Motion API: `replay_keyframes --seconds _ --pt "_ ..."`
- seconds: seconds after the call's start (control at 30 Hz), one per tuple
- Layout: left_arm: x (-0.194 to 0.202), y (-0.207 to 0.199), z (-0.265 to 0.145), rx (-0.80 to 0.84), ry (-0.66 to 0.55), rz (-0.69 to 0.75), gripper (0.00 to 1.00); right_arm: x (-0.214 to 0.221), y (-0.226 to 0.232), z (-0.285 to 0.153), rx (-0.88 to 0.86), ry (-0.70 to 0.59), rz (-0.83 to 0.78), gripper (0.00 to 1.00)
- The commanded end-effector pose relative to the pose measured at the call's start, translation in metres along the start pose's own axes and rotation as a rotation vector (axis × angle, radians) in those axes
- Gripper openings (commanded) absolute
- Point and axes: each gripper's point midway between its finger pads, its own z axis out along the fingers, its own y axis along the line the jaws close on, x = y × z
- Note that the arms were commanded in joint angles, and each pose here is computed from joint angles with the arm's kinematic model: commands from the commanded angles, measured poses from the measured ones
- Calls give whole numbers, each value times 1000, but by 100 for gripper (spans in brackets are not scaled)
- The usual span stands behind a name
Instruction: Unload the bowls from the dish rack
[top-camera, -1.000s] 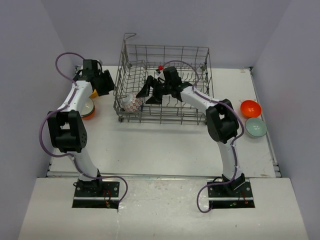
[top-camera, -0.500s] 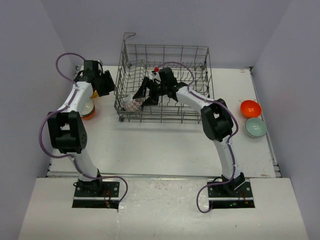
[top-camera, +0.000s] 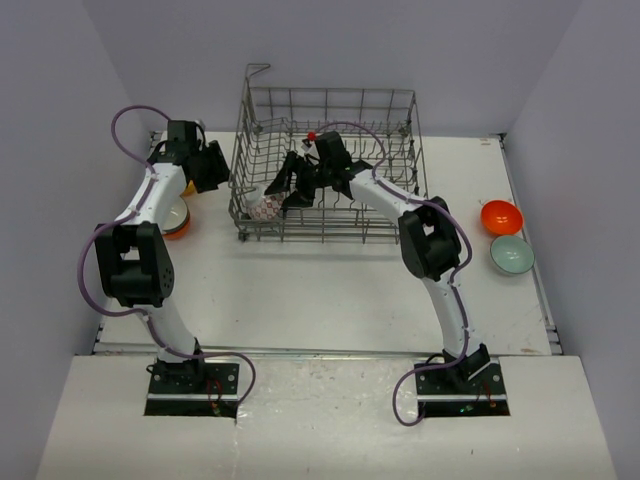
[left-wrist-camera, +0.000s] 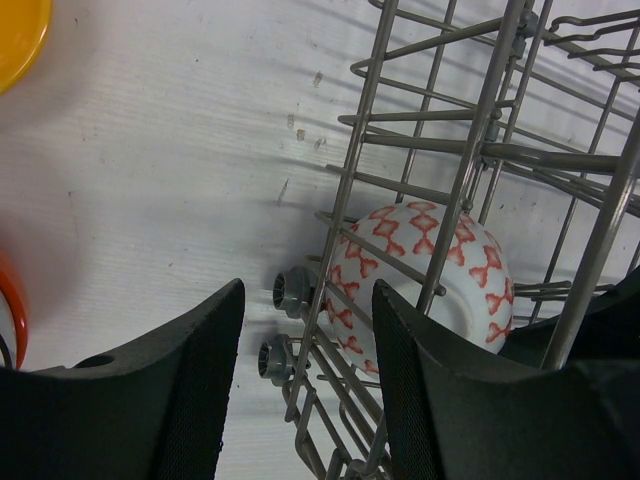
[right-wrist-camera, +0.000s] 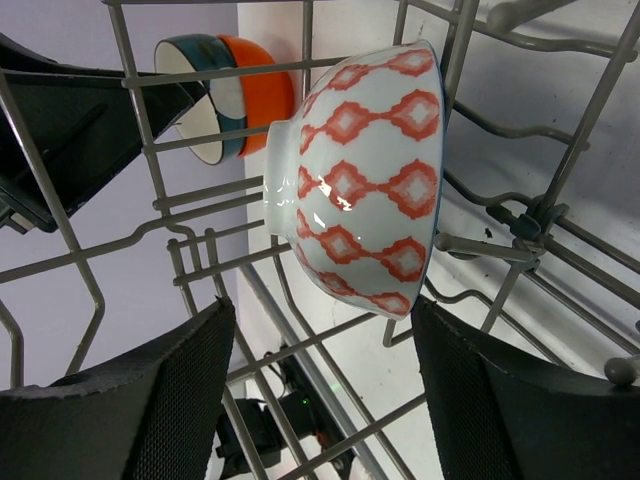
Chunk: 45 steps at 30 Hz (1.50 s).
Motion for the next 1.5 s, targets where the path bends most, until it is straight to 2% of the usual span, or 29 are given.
replay_keyframes --seconds 0.0,0.37,0.63,0.73,0.87,0.93,1.0,1.07,1.1,1.33,1.47 --pt "3 -36 -16 105 2 33 56 3 50 7 -147 -7 -137 70" --pt "6 -35 -14 105 9 42 56 9 74 5 -210 -17 -175 68" --pt "6 -36 -15 112 12 48 57 15 59 21 -187 39 -103 66" --pt "6 -36 -17 114 11 53 57 21 45 27 -166 49 -80 61" --pt "7 -36 -17 114 14 56 57 23 30 34 -145 45 -56 47" --pt "8 -36 -17 114 18 57 57 22 29 36 -149 43 -60 36" --pt "9 -35 -16 112 23 59 57 21 28 38 -156 39 -56 12" --pt "9 -34 -15 107 23 64 57 19 33 39 -181 34 -68 9" --pt "10 -33 -15 105 26 65 58 20 35 39 -197 42 -73 2" --pt "10 -32 -11 102 31 71 58 26 43 33 -253 63 -68 0" --pt "10 -31 -9 95 34 76 58 26 60 21 -357 75 -59 0"
